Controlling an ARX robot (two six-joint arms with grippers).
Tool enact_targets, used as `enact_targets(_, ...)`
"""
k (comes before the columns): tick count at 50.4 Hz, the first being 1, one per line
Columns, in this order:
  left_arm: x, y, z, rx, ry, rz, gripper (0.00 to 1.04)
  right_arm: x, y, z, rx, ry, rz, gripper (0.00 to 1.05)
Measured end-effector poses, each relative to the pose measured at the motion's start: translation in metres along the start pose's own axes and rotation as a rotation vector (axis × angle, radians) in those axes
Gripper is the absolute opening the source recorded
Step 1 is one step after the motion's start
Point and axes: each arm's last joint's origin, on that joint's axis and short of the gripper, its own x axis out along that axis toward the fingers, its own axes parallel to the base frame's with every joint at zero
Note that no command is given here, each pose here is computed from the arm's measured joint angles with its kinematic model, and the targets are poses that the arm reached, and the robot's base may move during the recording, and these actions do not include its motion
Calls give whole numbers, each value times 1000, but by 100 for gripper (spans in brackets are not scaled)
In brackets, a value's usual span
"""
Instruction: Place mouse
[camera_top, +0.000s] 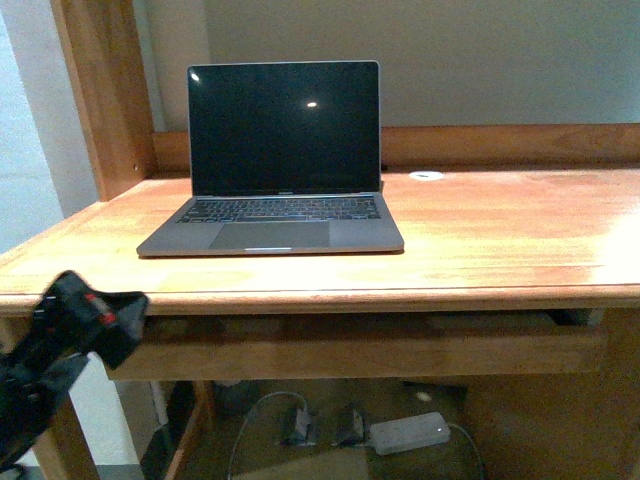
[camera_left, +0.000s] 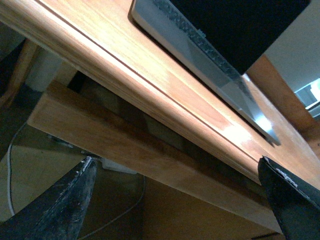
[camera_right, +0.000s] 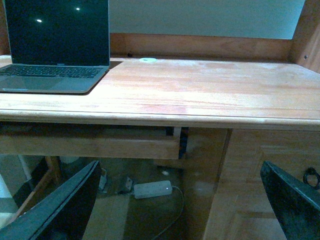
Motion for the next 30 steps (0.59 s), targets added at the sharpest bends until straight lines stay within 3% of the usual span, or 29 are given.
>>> enact_targets(23, 3, -1, 2, -18, -80, 14, 98, 0, 0, 0, 0, 0, 0, 98)
enact_targets(30, 7, 24, -11, -56, -69, 138, 98, 0, 0, 0, 0, 0, 0, 98)
